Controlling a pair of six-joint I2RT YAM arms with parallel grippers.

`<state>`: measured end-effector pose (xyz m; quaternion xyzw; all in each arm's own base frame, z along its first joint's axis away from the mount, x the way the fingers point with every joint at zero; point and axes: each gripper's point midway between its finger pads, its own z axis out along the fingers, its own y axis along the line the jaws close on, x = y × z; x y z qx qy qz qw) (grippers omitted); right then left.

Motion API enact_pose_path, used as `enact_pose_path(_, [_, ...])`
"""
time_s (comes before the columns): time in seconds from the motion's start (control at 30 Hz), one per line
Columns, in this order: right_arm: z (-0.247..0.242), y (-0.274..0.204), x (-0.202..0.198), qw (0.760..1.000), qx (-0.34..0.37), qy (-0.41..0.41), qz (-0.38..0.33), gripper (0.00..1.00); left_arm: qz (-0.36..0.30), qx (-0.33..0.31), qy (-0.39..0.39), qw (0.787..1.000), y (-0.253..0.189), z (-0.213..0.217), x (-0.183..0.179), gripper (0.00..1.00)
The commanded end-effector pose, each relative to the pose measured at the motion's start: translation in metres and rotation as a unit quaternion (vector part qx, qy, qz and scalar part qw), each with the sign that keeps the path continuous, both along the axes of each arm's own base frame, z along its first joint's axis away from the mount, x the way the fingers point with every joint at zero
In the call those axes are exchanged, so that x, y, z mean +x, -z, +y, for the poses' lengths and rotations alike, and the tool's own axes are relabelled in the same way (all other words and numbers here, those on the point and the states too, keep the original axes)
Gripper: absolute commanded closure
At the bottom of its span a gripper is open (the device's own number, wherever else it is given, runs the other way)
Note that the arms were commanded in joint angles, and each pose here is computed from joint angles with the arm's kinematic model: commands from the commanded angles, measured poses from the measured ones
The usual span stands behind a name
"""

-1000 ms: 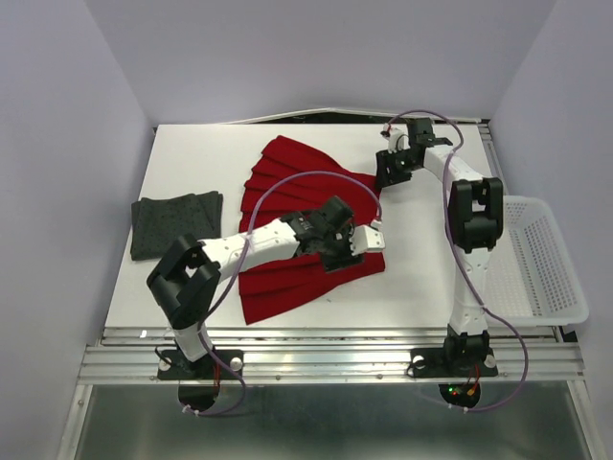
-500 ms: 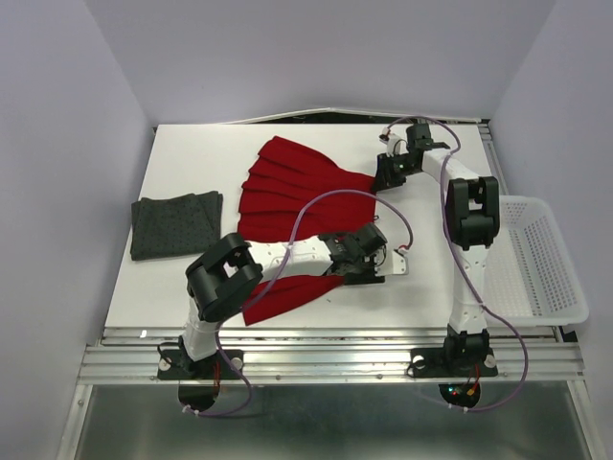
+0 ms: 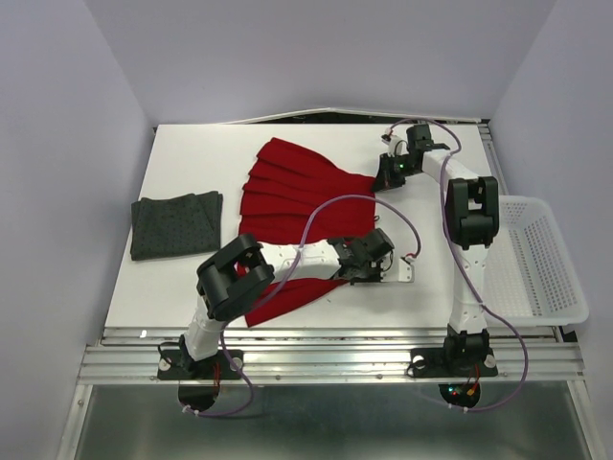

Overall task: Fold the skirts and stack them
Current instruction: Flatten the skirt out

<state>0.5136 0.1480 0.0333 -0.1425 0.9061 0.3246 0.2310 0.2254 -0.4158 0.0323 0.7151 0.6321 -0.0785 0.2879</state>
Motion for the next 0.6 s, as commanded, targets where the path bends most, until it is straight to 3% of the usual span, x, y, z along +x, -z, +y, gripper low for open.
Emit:
enact_pose_path(0.0, [-0.013,0.001,0.017,0.999,0.005,0.044,-0.006,0.99,0.053,0.008,0.091,0.994,0.000,0.007,-0.054,1.00])
enact_pose_path(0.07, [-0.012,-0.002,0.015,0.999,0.011,0.043,-0.007,0.99,0.070,0.021,0.111,0.991,0.006,0.012,-0.072,0.96])
enact_pose_path(0.1, [-0.010,-0.005,0.012,0.999,0.018,0.039,-0.006,0.99,0.075,0.025,0.111,0.991,0.008,0.013,-0.076,0.78])
enact_pose_path(0.13, [-0.009,-0.005,0.011,0.999,0.021,0.036,-0.004,0.99,0.081,0.028,0.109,0.990,0.009,0.015,-0.079,0.69])
enact_pose_path(0.27, [-0.005,-0.008,-0.001,0.999,0.035,0.028,0.006,0.99,0.085,-0.008,0.094,0.992,-0.015,0.009,-0.081,0.50])
enact_pose_path(0.33, [-0.004,-0.004,-0.012,0.999,0.038,0.024,0.020,0.99,0.081,-0.043,0.088,0.992,-0.044,0.004,-0.081,0.48])
enact_pose_path(0.4, [-0.002,-0.007,-0.018,0.999,0.044,0.017,0.025,0.92,0.084,-0.074,0.090,0.990,-0.073,0.000,-0.085,0.46])
enact_pose_path(0.43, [-0.001,-0.008,-0.021,0.998,0.048,0.016,0.028,0.90,0.092,-0.081,0.089,0.988,-0.079,0.000,-0.088,0.36])
enact_pose_path(0.5, [-0.001,-0.012,-0.022,0.998,0.051,0.018,0.029,0.89,0.089,-0.106,0.081,0.987,-0.101,-0.002,-0.087,0.36])
enact_pose_path(0.57, [0.000,-0.019,-0.018,0.998,0.054,0.017,0.021,0.67,0.103,-0.131,0.036,0.985,-0.114,0.004,-0.068,0.36])
